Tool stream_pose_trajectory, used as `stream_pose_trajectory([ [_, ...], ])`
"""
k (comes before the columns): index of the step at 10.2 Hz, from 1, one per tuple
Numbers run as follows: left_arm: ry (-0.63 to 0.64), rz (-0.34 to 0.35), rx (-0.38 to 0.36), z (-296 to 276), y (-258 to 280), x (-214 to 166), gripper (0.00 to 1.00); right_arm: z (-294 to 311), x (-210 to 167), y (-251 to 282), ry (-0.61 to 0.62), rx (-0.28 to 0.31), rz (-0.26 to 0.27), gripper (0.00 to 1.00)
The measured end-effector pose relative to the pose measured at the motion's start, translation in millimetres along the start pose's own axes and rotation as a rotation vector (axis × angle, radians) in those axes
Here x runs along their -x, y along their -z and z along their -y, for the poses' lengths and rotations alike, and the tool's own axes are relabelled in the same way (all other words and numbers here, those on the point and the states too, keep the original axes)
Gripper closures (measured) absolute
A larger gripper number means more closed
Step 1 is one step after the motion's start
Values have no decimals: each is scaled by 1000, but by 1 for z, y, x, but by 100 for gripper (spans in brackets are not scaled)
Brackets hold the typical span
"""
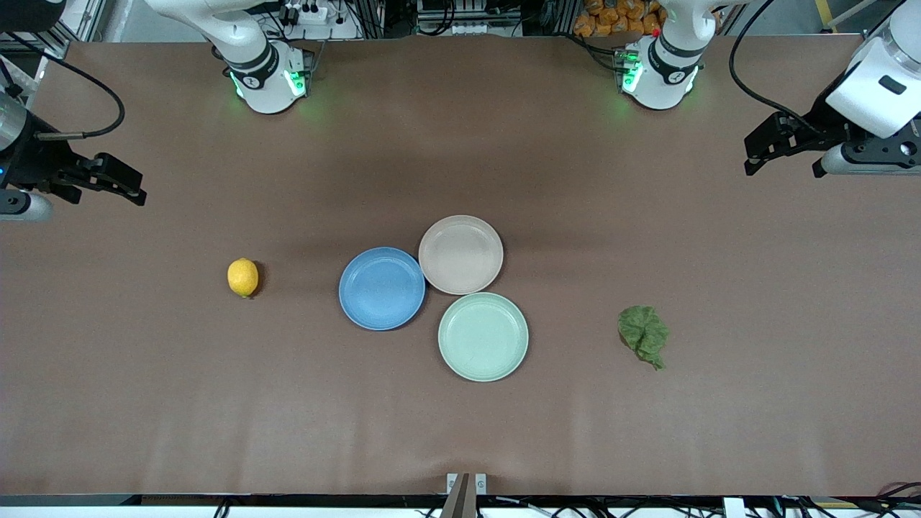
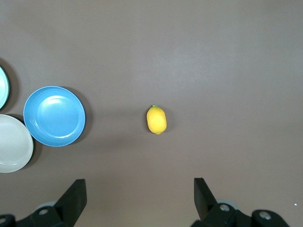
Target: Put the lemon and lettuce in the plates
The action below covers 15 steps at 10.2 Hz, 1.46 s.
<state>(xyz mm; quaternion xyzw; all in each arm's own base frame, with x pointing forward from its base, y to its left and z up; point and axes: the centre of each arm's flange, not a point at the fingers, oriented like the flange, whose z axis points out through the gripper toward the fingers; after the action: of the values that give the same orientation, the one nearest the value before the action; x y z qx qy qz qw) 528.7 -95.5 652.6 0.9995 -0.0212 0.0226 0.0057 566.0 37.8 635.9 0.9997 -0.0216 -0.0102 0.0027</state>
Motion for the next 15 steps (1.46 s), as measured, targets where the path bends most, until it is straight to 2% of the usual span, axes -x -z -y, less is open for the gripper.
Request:
stream_pose_trajectory([
  [8,1,12,7,2,-9,-10,0,0,0,0,0,0,1,0],
  [11,3,59,20,4,-44,-31,0,-1,-1,-4,-2,-1,4,0],
  [15,6,56,46,-6,-96,-66,0,-4,-12,-43,34,-16,11,0],
])
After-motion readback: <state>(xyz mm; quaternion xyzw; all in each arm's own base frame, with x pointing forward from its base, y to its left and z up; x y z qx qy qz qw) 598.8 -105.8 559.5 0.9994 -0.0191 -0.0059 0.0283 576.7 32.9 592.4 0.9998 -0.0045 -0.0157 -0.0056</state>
